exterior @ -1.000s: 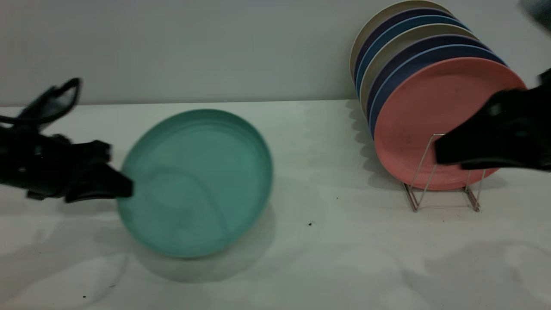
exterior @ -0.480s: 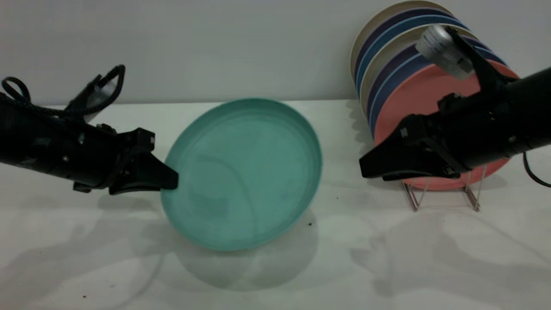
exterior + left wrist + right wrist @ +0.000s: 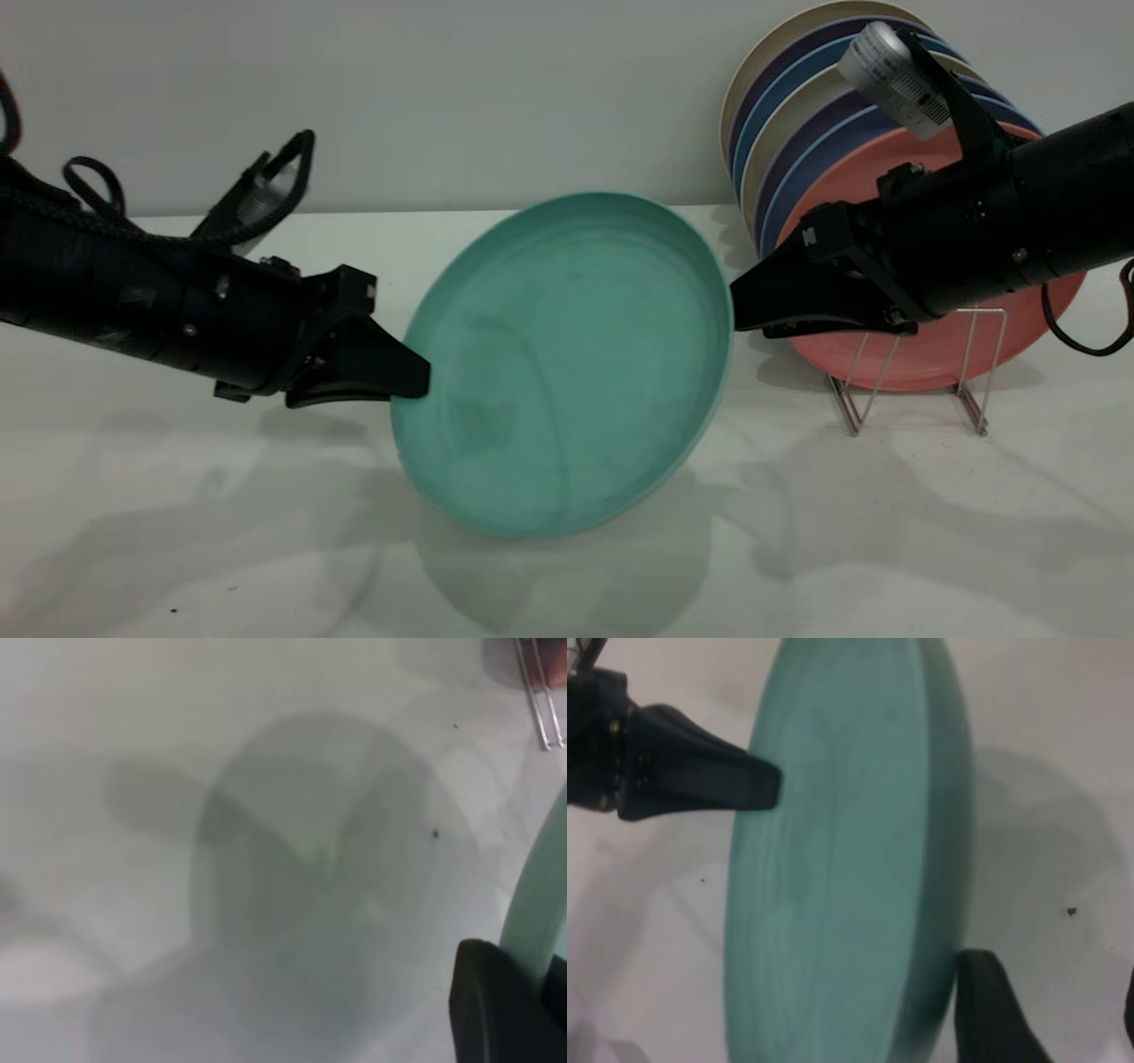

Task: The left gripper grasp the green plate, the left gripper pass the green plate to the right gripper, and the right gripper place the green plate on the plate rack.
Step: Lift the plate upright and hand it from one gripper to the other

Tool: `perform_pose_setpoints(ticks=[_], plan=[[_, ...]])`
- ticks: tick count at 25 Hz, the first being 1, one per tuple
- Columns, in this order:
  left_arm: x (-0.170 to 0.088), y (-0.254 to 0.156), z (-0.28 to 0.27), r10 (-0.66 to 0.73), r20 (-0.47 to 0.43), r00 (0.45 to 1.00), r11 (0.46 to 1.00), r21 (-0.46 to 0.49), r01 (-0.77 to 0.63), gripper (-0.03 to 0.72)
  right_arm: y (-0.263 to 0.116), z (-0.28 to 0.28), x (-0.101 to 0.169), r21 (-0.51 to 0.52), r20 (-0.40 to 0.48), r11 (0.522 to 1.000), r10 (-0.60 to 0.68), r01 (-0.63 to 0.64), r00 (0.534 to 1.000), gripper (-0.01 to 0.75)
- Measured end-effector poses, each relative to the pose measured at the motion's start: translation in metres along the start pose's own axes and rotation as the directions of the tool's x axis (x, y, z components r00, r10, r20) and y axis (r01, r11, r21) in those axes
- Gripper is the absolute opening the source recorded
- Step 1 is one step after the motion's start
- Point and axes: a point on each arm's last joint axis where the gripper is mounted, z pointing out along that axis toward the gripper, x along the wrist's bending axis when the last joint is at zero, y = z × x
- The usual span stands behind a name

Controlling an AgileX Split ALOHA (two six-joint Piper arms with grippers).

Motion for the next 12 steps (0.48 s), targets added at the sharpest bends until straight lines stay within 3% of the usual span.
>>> perform_pose_setpoints(ticks=[4, 9, 12], plan=[[-0.005, 0.002, 0.003, 0.011, 0.007, 1.0, 1.0, 0.002, -0.011, 0.01, 0.0, 0.0, -0.001, 0.002, 0.012, 1.0, 0.003, -0.003, 1.0, 0.39], [0.007, 0.004, 0.003, 0.006, -0.132, 0.991, 1.0, 0.001, -0.006, 0.011, -0.001, -0.002, -0.009, 0.011, 0.084, 1.0, 0.014, -0.015, 0.996, 0.39], [0.005, 0.004, 0.003, 0.003, -0.111, 0.994, 1.0, -0.001, -0.003, 0.011, -0.001, -0.002, -0.007, 0.006, 0.061, 1.0, 0.018, -0.018, 0.998, 0.39]])
